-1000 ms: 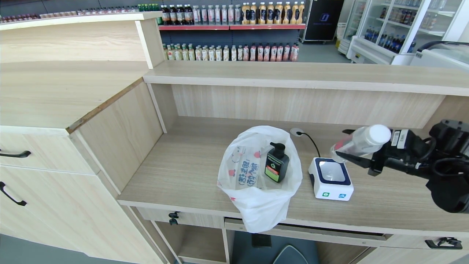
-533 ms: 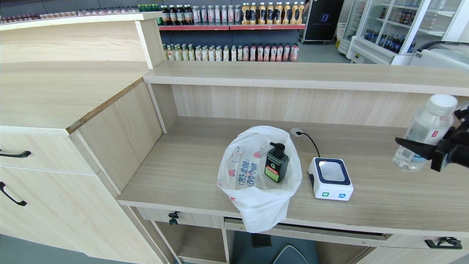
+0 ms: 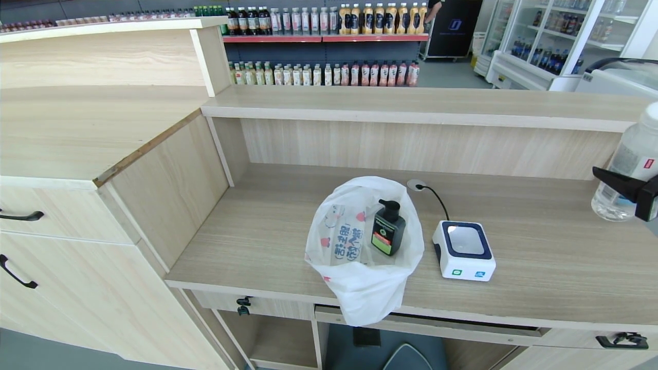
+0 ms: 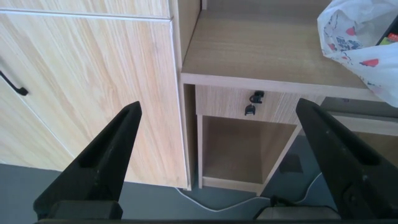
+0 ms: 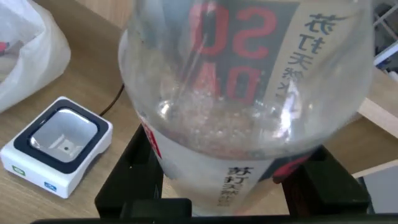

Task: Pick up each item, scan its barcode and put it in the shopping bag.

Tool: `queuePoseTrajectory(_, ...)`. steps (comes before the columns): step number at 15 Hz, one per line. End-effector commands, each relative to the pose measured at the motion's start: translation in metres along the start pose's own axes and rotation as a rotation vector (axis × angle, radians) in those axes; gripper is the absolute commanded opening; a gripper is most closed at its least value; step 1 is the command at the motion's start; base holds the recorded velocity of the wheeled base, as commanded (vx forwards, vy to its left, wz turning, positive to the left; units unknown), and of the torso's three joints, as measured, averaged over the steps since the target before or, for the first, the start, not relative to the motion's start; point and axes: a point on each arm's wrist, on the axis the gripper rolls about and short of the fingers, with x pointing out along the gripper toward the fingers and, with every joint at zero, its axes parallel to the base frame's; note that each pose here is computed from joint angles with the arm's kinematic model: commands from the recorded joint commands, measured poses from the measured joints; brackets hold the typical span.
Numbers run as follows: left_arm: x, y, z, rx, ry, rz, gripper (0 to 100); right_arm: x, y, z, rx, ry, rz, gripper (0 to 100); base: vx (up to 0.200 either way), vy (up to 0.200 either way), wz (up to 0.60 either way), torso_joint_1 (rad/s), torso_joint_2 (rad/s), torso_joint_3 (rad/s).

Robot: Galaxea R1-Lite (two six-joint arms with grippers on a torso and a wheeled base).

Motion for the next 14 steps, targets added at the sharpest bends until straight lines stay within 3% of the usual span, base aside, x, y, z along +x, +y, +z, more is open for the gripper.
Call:
queuePoseTrajectory(1, 0.0, 0.0, 0.0, 0.0, -0.001, 0.001, 100, -0.002, 0.006, 0.011, -0.003, -0.049, 0.028, 0, 0.0, 0.0, 0.6, 0.007, 0.0, 0.002)
queuePoseTrajectory(5, 0.0, 0.0, 0.0, 0.0, -0.001, 0.001, 100, 0.007, 0.028, 0.045, 0.03, -0.259, 0.081, 0, 0.0, 0.0, 0.6, 0.002, 0.0, 0.004)
queuePoseTrajectory(8, 0.0, 0.0, 0.0, 0.0, -0.001, 0.001, 100, 0.013, 0.052, 0.068, 0.044, -0.36, 0.098, 0, 0.0, 0.0, 0.6, 0.002, 0.0, 0.001)
queuePoseTrajectory(11, 0.0, 0.0, 0.0, 0.0, -0.001, 0.001, 100, 0.02, 0.072, 0.065, 0.216, -0.316, 0.218, 0, 0.0, 0.0, 0.2, 0.001, 0.0, 0.001)
queuePoseTrajectory(14, 0.0, 0.0, 0.0, 0.0, -0.001, 0.001, 100, 0.031, 0.089, 0.043, 0.406, -0.145, 0.317, 0, 0.0, 0.0, 0.0, 0.0, 0.0, 0.0)
